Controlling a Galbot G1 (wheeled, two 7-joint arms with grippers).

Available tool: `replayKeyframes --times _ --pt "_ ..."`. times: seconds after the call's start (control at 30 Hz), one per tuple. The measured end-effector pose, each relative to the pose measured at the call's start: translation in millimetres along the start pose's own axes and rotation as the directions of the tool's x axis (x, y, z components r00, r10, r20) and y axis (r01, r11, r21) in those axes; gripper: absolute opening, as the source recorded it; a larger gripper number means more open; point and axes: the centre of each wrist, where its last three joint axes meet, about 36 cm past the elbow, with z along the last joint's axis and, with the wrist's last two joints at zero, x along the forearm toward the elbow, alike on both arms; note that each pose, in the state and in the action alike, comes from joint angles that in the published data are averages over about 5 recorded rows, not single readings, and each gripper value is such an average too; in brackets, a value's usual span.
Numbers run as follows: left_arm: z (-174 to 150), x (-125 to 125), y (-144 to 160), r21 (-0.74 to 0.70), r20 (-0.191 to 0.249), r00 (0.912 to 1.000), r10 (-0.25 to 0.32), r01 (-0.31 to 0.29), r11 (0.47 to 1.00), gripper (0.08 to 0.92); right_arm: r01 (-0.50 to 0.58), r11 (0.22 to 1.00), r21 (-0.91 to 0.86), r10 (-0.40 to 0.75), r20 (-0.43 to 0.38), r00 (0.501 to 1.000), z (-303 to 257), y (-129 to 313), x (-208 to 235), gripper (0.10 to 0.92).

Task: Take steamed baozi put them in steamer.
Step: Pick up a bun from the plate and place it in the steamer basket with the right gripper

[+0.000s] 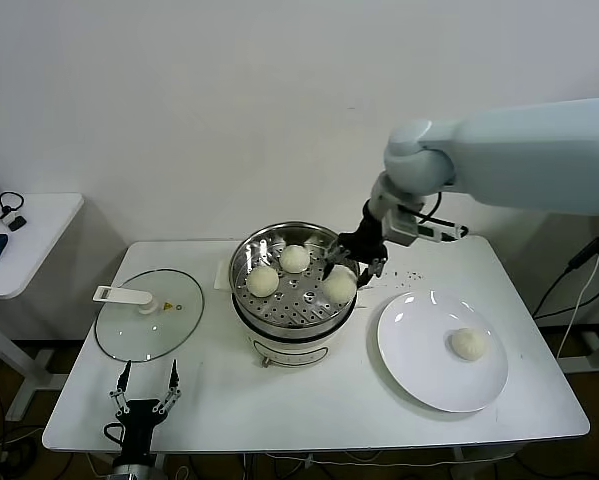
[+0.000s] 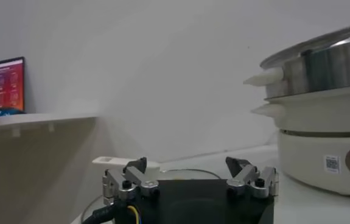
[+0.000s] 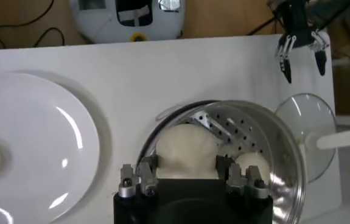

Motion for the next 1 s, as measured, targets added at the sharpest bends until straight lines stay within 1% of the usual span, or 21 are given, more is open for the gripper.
replayKeyframes --times 0.2,0.43,1.0 --pt "1.4 -0.2 1.5 -0.001 -0.001 1.0000 -0.002 0.002 1.000 0.823 0.022 0.998 0.052 -0.023 0.031 0.999 5.0 -24.3 -31.3 0.641" --pt "1.9 -1.7 0.1 0.003 0.000 1.0000 -0.002 0.002 1.000 0.823 0.040 0.996 0.084 -0.044 0.042 0.998 14.5 -45.3 -61.2 0.639" --pt "5.9 -2.9 0.0 0.006 -0.002 1.0000 -0.007 0.007 1.000 0.823 0.060 0.993 0.102 -0.066 0.053 0.996 28.7 -63.7 -104.4 0.636"
